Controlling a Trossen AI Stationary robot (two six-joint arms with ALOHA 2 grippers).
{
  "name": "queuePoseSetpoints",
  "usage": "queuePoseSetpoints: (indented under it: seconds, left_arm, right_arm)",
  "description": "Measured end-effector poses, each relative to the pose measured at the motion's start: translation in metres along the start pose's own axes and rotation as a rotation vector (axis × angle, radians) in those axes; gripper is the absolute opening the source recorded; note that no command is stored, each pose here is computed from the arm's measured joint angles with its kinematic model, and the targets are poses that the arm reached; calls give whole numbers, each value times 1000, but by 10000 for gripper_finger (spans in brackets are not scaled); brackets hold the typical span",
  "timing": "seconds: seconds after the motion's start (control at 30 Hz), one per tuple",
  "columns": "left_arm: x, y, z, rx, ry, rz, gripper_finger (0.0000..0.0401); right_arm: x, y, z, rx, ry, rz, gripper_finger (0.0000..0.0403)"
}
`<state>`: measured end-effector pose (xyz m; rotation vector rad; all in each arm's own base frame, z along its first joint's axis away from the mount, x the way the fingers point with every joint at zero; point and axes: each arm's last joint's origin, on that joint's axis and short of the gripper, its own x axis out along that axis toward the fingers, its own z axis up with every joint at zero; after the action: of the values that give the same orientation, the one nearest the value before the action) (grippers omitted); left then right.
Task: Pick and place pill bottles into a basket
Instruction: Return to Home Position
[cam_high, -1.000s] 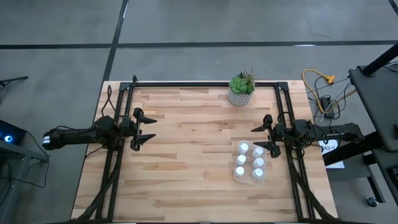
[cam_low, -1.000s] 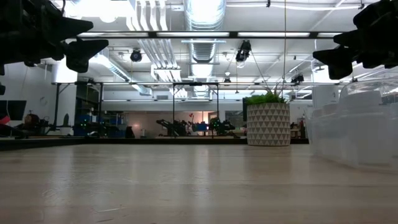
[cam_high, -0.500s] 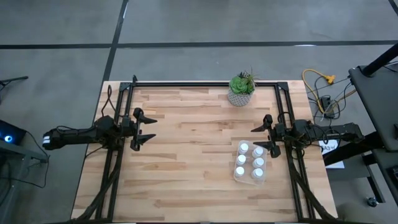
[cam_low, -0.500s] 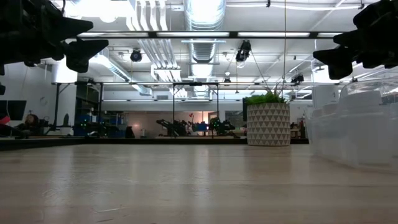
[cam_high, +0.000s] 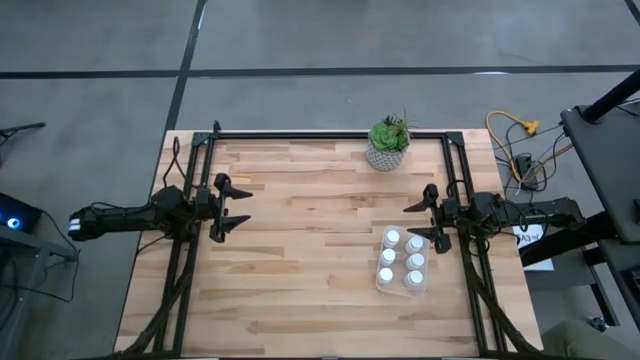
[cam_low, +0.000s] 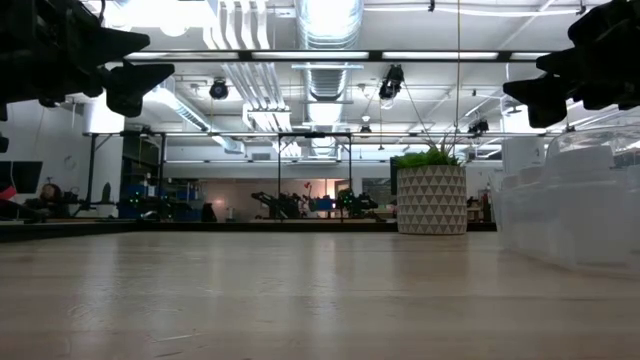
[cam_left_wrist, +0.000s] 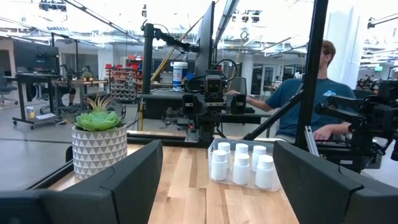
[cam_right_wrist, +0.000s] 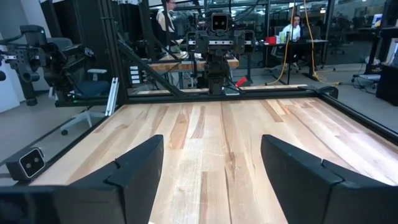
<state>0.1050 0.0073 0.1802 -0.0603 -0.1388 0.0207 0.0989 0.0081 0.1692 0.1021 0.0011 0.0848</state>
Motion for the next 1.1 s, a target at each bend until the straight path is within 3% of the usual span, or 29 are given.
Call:
queuePoseSetpoints:
  seconds: [1.1]
  left_arm:
    - [0,0,0,0,0,0,287]
  right_arm:
    - [0,0,0,1,0,0,255]
